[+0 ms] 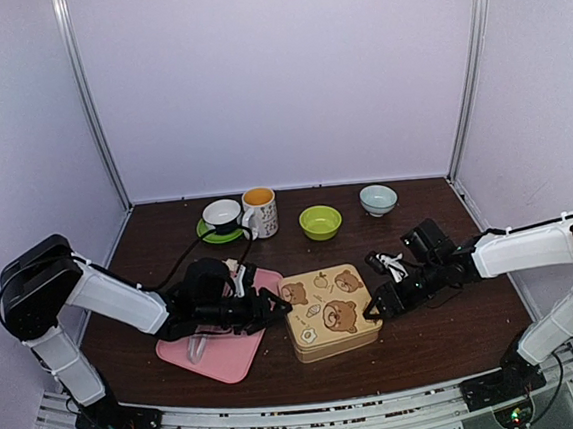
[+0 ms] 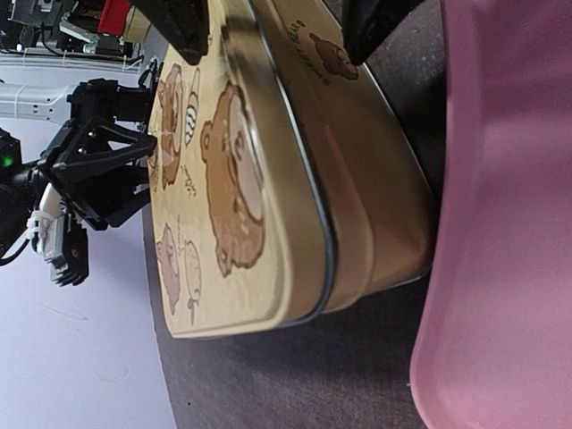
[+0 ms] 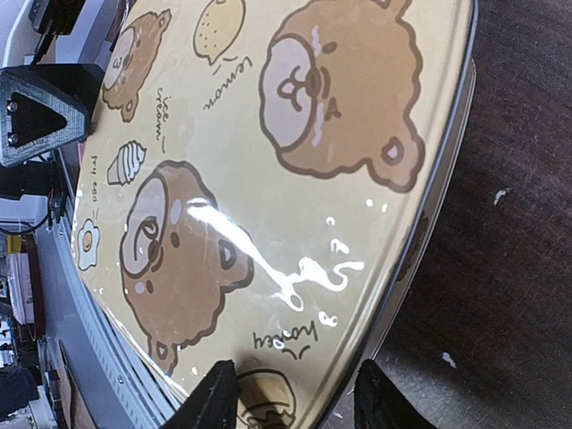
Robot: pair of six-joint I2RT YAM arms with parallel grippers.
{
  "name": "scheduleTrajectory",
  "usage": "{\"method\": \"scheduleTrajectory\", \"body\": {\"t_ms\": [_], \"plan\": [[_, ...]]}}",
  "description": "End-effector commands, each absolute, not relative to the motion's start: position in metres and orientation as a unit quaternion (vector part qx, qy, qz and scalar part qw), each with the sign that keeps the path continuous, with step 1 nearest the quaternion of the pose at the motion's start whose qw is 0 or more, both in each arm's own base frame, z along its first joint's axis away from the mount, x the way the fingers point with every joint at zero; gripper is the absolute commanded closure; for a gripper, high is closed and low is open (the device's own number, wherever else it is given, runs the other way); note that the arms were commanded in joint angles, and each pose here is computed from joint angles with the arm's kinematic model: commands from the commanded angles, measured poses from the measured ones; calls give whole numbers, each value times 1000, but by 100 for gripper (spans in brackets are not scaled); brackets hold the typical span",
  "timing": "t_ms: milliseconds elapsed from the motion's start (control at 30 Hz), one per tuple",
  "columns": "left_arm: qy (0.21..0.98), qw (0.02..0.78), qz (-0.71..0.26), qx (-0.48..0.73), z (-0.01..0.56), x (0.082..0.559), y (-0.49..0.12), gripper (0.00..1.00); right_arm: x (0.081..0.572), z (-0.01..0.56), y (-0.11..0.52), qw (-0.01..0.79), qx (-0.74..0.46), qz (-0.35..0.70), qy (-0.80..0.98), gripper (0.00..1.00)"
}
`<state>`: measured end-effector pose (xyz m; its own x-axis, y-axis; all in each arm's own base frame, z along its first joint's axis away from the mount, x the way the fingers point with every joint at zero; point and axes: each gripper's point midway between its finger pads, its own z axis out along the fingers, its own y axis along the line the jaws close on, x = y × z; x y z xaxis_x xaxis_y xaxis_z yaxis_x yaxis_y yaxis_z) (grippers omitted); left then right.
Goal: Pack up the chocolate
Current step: Place the box lid on the packing box, then press the box lid onto the packing box.
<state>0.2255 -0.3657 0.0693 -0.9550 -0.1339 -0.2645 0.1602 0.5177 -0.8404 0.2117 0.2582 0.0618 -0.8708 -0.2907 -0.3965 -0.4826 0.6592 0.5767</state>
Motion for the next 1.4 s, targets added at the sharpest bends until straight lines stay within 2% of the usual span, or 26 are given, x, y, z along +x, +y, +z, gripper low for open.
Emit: {"method": "scheduleTrajectory", "body": {"t_ms": [0, 433, 667, 833, 1067, 1200, 1367], "plan": [[859, 144, -491, 21, 68, 225, -373, 49, 203, 51, 256, 116, -225, 332, 909, 57], [880, 113, -460, 22, 36, 220, -371, 69, 177, 46, 265, 99, -250, 332, 904, 57], [888, 106, -446, 18, 23, 216, -364, 71, 173, 37, 270, 93, -249, 322, 909, 57], [900, 98, -424, 25, 14, 210, -359, 67, 178, 29, 271, 93, -242, 311, 914, 57], [905, 106, -411, 35, 12, 216, -362, 67, 185, 35, 277, 94, -237, 328, 910, 57], [911, 117, -392, 48, 17, 221, -361, 67, 195, 62, 279, 118, -217, 376, 893, 52], [915, 120, -381, 56, 19, 224, -361, 67, 214, 78, 271, 149, -207, 374, 891, 35]]}}
